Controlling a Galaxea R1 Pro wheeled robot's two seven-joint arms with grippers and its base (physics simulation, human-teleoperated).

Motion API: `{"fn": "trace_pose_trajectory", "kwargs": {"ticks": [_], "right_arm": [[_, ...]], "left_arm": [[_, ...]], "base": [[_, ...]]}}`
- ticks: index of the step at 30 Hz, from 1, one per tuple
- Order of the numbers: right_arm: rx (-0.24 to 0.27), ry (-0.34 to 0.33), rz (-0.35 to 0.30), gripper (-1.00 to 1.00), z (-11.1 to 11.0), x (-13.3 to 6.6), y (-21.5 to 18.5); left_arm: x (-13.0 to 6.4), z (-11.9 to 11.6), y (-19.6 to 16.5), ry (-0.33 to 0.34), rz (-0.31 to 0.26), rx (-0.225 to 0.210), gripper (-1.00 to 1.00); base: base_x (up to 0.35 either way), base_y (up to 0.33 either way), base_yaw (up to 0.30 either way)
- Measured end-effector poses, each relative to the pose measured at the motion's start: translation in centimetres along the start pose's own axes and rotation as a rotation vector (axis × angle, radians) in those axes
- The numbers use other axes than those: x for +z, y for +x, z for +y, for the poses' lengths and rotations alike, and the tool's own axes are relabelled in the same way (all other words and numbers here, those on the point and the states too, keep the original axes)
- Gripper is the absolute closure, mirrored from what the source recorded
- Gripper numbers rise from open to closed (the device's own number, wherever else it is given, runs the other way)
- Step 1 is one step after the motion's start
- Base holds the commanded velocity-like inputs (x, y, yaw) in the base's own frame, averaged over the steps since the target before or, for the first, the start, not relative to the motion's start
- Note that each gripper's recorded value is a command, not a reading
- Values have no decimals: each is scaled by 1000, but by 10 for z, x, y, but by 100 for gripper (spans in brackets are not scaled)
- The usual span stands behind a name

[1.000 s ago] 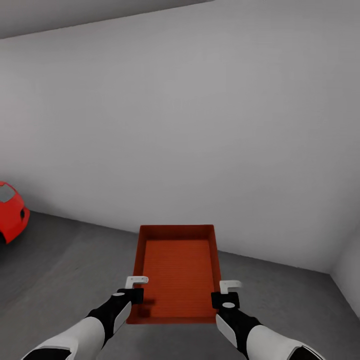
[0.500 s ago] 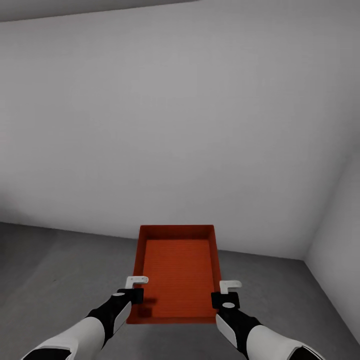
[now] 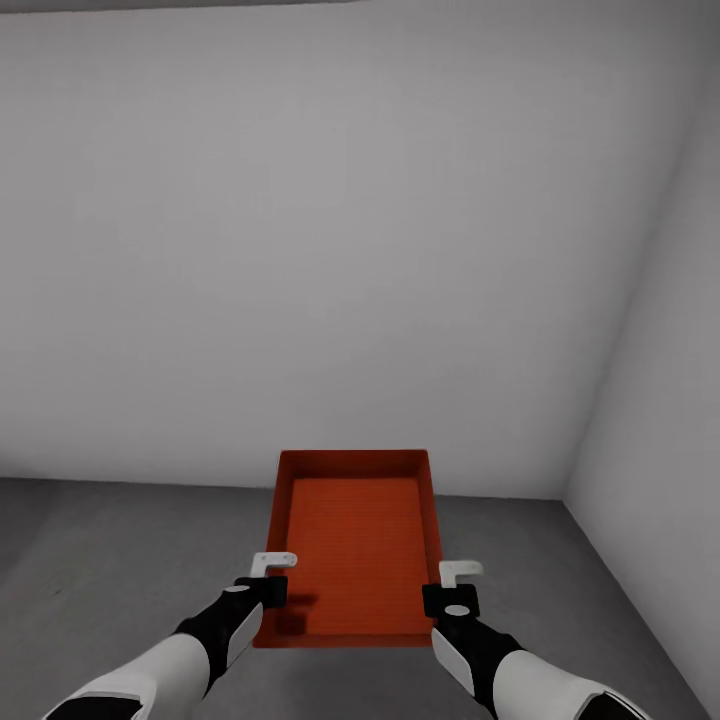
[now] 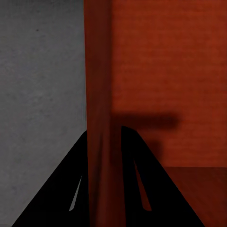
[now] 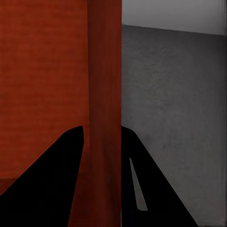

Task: Move the two storage containers from the living room to the garage. In the garage, place one container on the floor and stack the other container on top of it (either order is fine).

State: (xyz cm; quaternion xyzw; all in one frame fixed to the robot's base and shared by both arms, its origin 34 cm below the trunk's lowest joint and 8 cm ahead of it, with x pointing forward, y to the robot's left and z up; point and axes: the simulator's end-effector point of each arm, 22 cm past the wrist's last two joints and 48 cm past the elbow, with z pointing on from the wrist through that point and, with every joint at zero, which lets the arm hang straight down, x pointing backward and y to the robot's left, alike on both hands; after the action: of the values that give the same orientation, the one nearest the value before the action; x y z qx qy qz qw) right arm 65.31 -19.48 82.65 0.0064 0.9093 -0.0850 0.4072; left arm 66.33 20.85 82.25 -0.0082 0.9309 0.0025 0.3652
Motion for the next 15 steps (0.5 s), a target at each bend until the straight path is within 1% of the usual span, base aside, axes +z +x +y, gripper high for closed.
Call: {"fn": "trace_pose_trajectory", "kwargs": {"ticks": [2, 4, 15], "right_arm": [[0, 0, 0, 100, 0, 0, 0], [0, 0, 0, 100, 0, 0, 0], [0, 0, 0, 100, 0, 0, 0]], "left_arm": [[0, 0, 0, 0, 0, 0, 100], [0, 0, 0, 0, 0, 0, 100], [0, 0, 0, 0, 0, 0, 100]], "base": [[0, 0, -182], [0, 0, -60], [0, 0, -10]]}}
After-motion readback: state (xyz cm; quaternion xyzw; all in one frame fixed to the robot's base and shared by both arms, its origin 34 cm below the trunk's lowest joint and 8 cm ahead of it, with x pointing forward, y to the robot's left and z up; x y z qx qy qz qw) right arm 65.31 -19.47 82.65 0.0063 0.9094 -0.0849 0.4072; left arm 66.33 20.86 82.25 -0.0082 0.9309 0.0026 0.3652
